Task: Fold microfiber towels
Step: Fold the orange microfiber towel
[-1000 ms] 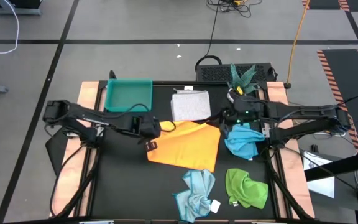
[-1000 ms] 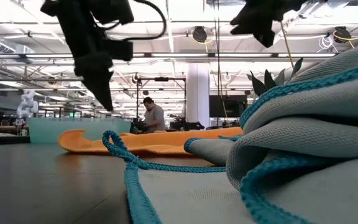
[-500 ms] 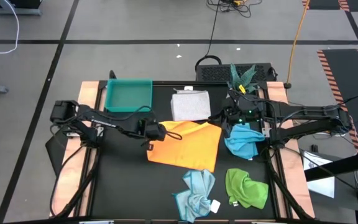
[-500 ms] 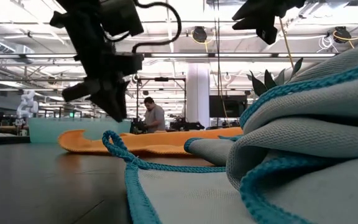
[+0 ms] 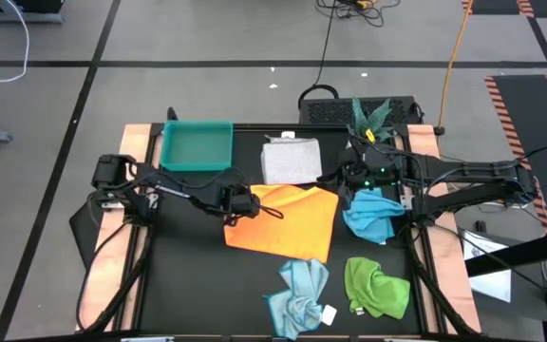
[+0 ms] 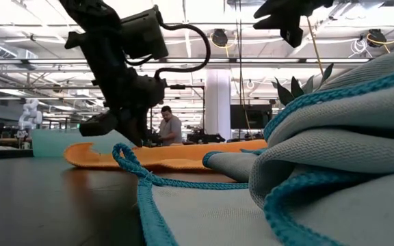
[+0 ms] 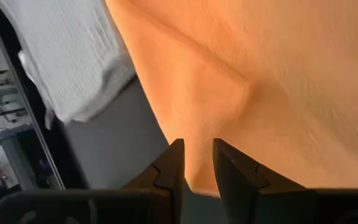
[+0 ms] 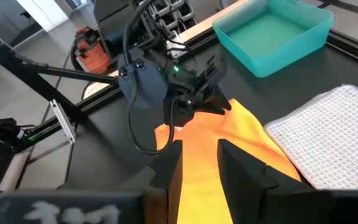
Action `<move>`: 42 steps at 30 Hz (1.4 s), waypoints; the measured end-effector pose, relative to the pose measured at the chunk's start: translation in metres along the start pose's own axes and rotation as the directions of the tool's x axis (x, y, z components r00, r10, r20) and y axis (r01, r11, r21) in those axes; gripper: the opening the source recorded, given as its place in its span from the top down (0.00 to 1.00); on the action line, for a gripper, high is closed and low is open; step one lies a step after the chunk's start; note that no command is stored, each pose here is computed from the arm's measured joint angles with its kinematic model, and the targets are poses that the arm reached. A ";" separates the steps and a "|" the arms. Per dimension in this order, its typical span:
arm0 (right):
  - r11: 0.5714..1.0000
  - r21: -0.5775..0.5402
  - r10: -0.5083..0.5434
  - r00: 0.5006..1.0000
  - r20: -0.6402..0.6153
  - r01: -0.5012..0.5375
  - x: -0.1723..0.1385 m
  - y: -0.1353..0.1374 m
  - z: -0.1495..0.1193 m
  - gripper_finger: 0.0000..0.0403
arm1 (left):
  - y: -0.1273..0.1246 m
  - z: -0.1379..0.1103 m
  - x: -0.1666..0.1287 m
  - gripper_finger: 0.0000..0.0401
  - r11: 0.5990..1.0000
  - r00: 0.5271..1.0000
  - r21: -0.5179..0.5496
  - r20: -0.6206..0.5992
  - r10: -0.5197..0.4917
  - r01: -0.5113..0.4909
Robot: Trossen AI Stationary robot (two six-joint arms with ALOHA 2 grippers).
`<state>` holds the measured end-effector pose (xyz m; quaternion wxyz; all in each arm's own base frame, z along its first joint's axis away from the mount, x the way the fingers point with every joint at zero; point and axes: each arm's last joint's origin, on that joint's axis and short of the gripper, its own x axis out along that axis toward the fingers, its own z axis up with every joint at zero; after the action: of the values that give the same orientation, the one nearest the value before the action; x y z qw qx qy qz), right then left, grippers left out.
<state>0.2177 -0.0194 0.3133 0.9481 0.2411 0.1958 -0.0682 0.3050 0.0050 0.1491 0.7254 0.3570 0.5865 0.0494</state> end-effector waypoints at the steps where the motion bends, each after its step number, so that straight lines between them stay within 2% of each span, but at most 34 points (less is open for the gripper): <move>1: 1.000 0.002 0.000 1.000 0.000 0.000 0.000 0.000 0.000 0.77 | 0.000 0.000 0.000 0.79 1.000 1.000 0.002 -0.003 -0.002 0.002; 10: 1.000 0.013 0.003 1.000 0.006 -0.003 0.000 0.000 0.001 0.77 | 0.000 -0.001 0.001 0.79 0.999 0.999 -0.001 0.011 -0.044 0.044; 15: 1.000 0.013 0.004 1.000 0.006 -0.004 0.000 0.000 0.001 0.77 | -0.002 -0.003 0.012 0.79 0.996 0.996 0.000 -0.010 -0.086 0.086; 25: 1.000 0.019 0.007 1.000 0.005 -0.007 0.000 0.000 0.001 0.77 | 0.003 0.000 0.019 0.79 1.000 1.000 -0.008 -0.016 0.007 -0.007; 32: 1.000 0.019 0.007 1.000 0.005 -0.007 0.000 0.000 0.001 0.77 | 0.005 0.002 0.019 0.79 1.000 1.000 -0.028 0.004 0.012 -0.012; 36: 1.000 0.024 0.006 1.000 0.005 -0.007 0.000 0.000 0.001 0.77 | 0.008 -0.001 0.022 0.79 0.996 1.000 -0.088 -0.003 0.015 -0.015; 38: 0.999 0.034 0.006 1.000 0.005 -0.006 0.000 0.000 0.001 0.77 | 0.010 -0.002 0.023 0.83 0.991 1.000 -0.136 -0.007 0.005 -0.006; 42: 0.999 0.045 0.006 1.000 0.006 -0.006 0.000 0.000 0.001 0.77 | 0.009 -0.005 0.025 0.97 0.978 0.996 -0.185 0.023 -0.089 0.092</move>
<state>0.2180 -0.0194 0.3140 0.9431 0.2628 0.1909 -0.0704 0.3113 0.0262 0.1342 0.7613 0.2609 0.5897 0.0682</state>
